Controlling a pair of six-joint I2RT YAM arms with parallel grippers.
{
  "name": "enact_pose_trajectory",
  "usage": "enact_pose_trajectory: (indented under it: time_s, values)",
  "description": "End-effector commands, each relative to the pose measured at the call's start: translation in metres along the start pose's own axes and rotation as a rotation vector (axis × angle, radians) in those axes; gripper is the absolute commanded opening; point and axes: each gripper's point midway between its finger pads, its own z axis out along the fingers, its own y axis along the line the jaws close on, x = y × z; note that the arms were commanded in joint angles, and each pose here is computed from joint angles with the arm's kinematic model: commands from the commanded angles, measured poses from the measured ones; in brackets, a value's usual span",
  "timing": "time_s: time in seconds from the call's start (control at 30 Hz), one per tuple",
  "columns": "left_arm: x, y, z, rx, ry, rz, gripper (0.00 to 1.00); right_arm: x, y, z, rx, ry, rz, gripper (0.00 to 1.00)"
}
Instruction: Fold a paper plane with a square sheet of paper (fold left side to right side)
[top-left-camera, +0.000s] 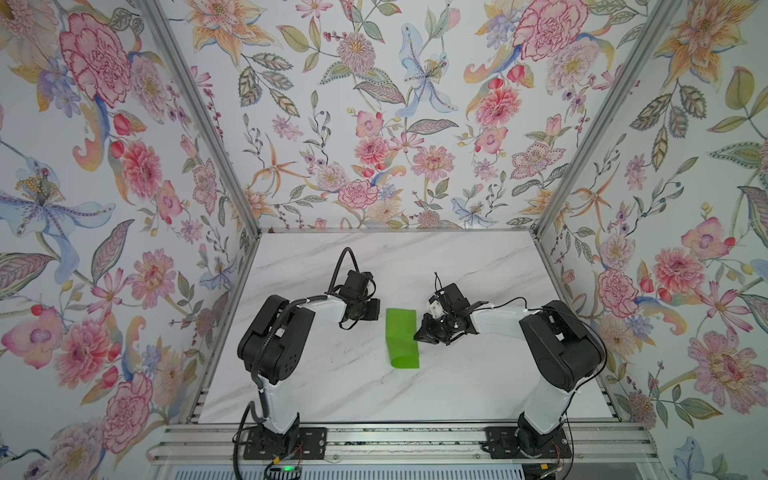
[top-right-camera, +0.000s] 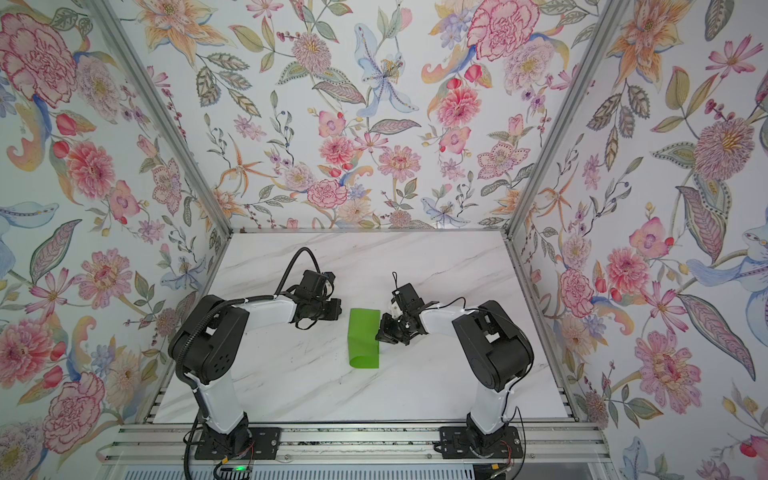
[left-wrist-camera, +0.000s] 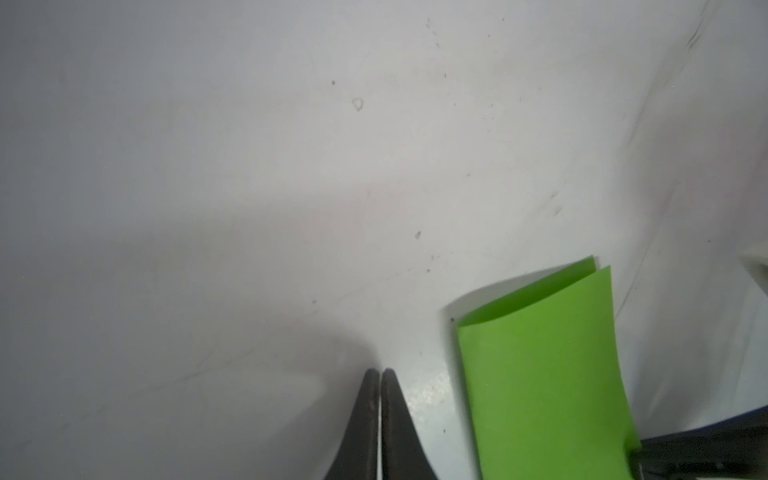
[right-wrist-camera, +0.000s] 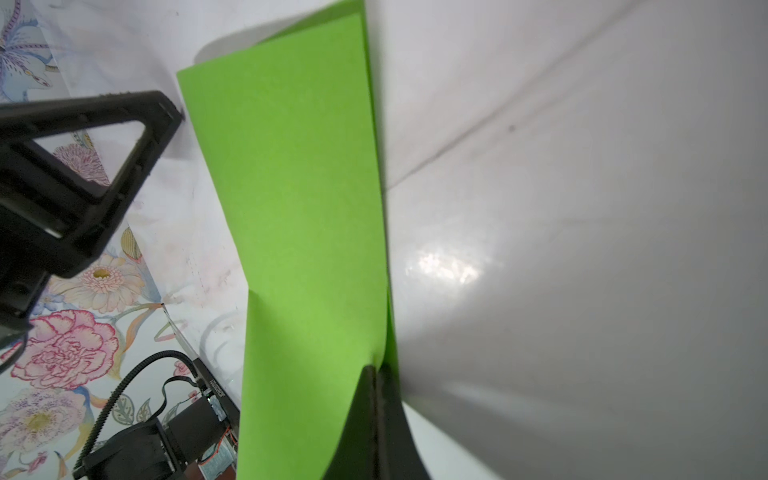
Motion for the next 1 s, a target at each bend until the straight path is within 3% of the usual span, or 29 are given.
enact_pose_trajectory:
  time_s: [0.0, 0.13, 0.33, 0.7, 0.97]
  values:
    - [0.002, -0.004, -0.025, -0.01, 0.009, 0.013, 0.09, 0.016, -0.044, 0.01, 0.142, 0.002, 0.112, 0.0]
    - [0.003, -0.039, -0.042, 0.066, 0.008, 0.053, 0.11, 0.01, -0.043, 0.012, 0.127, -0.028, 0.136, 0.0]
    - [0.042, -0.067, -0.041, 0.109, 0.094, 0.092, 0.12, 0.009, -0.043, 0.014, 0.122, -0.033, 0.141, 0.0]
    - [0.095, -0.052, -0.015, 0.101, 0.217, 0.067, 0.11, 0.011, -0.045, 0.015, 0.129, -0.014, 0.133, 0.0]
    - [0.121, -0.016, -0.016, -0.047, 0.283, 0.073, 0.11, 0.013, -0.051, 0.013, 0.137, -0.012, 0.14, 0.0]
